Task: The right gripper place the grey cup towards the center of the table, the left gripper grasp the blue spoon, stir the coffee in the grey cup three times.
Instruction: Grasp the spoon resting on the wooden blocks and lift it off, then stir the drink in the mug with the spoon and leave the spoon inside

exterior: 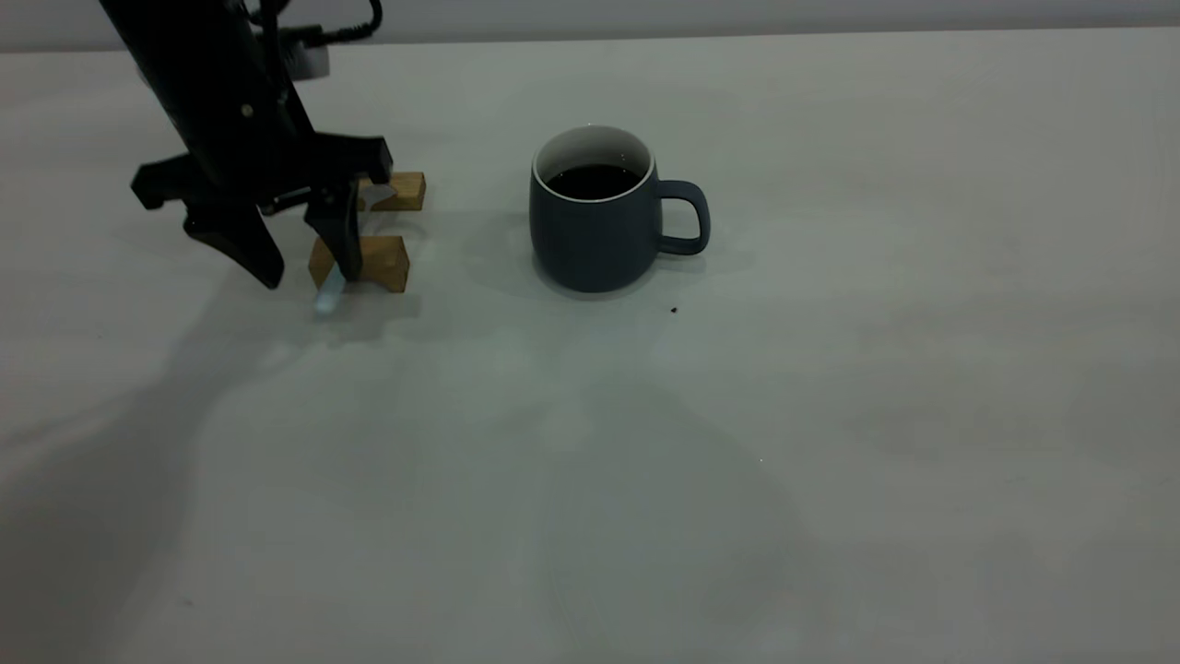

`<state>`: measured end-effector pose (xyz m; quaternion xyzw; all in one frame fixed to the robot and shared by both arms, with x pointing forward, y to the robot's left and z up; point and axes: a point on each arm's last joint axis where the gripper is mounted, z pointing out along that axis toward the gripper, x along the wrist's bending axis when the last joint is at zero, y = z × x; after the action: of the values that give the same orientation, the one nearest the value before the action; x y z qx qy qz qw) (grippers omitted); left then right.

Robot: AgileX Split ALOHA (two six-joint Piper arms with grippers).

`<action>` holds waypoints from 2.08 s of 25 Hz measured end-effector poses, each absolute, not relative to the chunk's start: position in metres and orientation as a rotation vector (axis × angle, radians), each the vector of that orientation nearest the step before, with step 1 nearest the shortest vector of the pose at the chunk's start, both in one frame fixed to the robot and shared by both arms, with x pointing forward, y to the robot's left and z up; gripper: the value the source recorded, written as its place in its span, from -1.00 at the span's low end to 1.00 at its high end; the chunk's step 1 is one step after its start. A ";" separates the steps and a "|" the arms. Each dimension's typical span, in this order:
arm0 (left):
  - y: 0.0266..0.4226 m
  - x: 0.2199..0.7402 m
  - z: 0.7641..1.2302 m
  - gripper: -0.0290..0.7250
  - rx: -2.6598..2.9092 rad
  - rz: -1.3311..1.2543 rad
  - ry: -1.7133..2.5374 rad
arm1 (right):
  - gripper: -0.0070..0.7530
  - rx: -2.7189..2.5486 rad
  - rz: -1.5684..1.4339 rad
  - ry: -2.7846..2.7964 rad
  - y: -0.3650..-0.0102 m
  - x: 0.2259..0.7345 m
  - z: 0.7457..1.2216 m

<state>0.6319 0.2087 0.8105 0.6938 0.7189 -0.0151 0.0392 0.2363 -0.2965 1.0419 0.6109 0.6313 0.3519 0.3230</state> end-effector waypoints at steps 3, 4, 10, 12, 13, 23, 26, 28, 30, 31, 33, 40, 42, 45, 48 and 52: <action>0.206 0.631 0.804 0.65 2.136 -0.047 2.199 | 0.58 1.603 0.924 1.656 -0.297 0.236 1.042; 0.205 0.631 0.802 0.65 2.138 -0.046 2.196 | 0.58 1.603 0.924 1.656 -0.297 0.236 1.042; 0.203 0.631 0.787 0.65 2.130 -0.036 2.195 | 0.58 1.603 0.924 1.656 -0.297 0.236 1.042; 0.201 0.631 0.780 0.65 2.139 -0.045 2.200 | 0.58 1.603 0.924 1.656 -0.297 0.236 1.042; 0.201 0.631 0.778 0.65 2.136 -0.048 2.206 | 0.58 1.603 0.924 1.656 -0.297 0.236 1.042; 0.199 0.634 0.777 0.30 2.104 -0.023 2.204 | 0.58 1.603 0.924 1.656 -0.297 0.236 1.042; 0.199 0.634 0.777 0.02 2.098 -0.029 2.209 | 0.58 1.603 0.924 1.656 -0.297 0.236 1.042; 0.198 0.634 0.777 -0.23 2.096 -0.039 2.216 | 0.58 1.603 0.924 1.656 -0.297 0.236 1.042; 0.198 0.633 0.778 -0.57 2.108 -0.056 2.225 | 0.58 1.603 0.925 1.657 -0.296 0.236 1.042; 0.198 0.633 0.779 -0.59 2.114 -0.067 2.230 | 0.58 1.603 0.925 1.657 -0.296 0.236 1.042; 0.197 0.636 0.788 -0.59 2.127 -0.090 2.236 | 0.58 1.603 0.925 1.657 -0.296 0.236 1.042; 0.190 0.657 0.867 -0.59 2.115 -0.082 2.181 | 0.58 1.603 0.925 1.657 -0.296 0.236 1.042; 0.188 0.659 0.887 -0.59 2.102 -0.087 2.168 | 0.58 1.603 0.925 1.657 -0.296 0.236 1.042; 0.182 0.661 0.911 -0.59 2.037 -0.149 2.161 | 0.58 1.603 0.925 1.657 -0.296 0.236 1.042; 0.171 0.658 0.931 -0.59 1.911 -0.303 2.160 | 0.58 1.603 0.925 1.657 -0.296 0.236 1.042; 0.149 0.650 0.951 -0.59 1.646 -0.672 2.147 | 0.58 1.603 0.925 1.657 -0.296 0.236 1.042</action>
<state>0.6502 0.1487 0.9509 0.5814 0.7581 -0.2374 0.1760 0.2361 -0.2965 1.0419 0.6107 0.6312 0.3525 0.3230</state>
